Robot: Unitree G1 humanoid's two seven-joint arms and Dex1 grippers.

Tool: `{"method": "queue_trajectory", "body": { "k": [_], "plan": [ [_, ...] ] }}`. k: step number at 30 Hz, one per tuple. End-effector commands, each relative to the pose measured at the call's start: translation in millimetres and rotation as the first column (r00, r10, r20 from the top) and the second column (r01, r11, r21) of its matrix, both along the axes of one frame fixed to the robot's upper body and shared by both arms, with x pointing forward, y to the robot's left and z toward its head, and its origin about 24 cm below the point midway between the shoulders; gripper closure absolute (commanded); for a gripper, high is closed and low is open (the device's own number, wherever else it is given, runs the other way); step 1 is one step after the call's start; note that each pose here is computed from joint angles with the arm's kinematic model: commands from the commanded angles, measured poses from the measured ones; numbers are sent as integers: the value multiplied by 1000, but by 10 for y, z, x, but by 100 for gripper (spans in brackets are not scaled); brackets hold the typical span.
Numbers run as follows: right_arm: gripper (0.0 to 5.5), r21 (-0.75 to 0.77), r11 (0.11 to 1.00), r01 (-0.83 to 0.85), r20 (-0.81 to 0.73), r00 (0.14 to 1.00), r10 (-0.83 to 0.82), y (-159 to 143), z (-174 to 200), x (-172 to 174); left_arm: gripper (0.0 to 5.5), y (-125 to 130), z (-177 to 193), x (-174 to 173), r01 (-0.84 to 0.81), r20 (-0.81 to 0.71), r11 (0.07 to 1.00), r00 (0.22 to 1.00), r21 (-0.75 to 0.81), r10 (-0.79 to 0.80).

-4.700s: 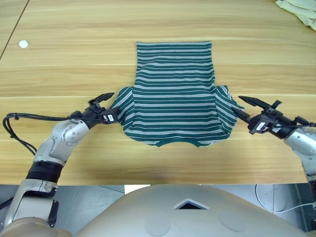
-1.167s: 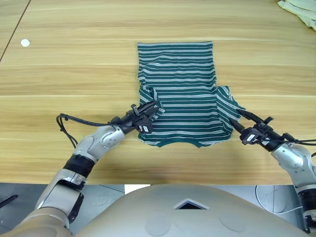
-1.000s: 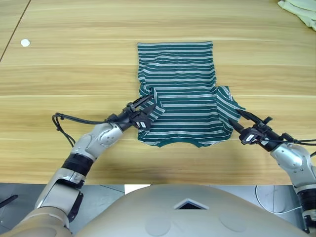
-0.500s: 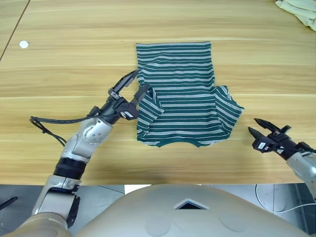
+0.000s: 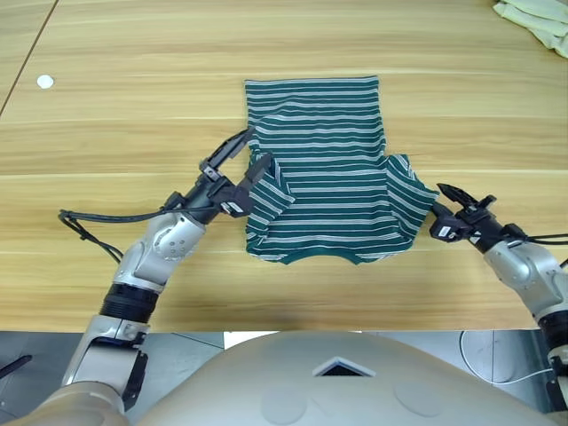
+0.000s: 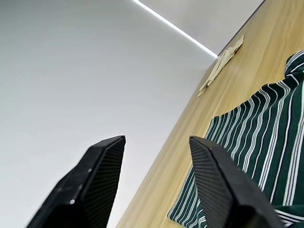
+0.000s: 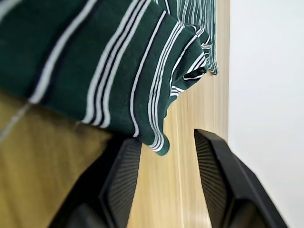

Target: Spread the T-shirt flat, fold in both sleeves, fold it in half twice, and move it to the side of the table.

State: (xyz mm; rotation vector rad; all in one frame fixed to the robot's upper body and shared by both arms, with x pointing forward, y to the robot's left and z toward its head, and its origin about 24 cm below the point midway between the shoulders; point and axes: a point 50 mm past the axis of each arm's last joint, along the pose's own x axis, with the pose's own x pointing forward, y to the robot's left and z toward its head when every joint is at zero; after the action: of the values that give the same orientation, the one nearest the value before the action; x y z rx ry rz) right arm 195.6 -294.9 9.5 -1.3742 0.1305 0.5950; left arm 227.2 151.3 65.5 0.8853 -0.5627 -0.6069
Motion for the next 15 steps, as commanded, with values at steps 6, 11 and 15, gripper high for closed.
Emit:
{"method": "queue_trajectory", "body": {
  "k": [6,11,15],
  "plan": [
    [444,-40,999,0,-110,994,-5,-34,-222,-155,296,-55,-79,-59,30,-31,999,999,22,-29],
    [512,-35,999,13,-102,995,-16,-57,-217,-144,296,-81,-96,-88,39,-38,999,999,16,-39],
    [549,-28,999,17,-96,995,-20,-69,-213,-149,296,-97,-113,-121,42,-47,999,998,7,-42]
  ]
}}
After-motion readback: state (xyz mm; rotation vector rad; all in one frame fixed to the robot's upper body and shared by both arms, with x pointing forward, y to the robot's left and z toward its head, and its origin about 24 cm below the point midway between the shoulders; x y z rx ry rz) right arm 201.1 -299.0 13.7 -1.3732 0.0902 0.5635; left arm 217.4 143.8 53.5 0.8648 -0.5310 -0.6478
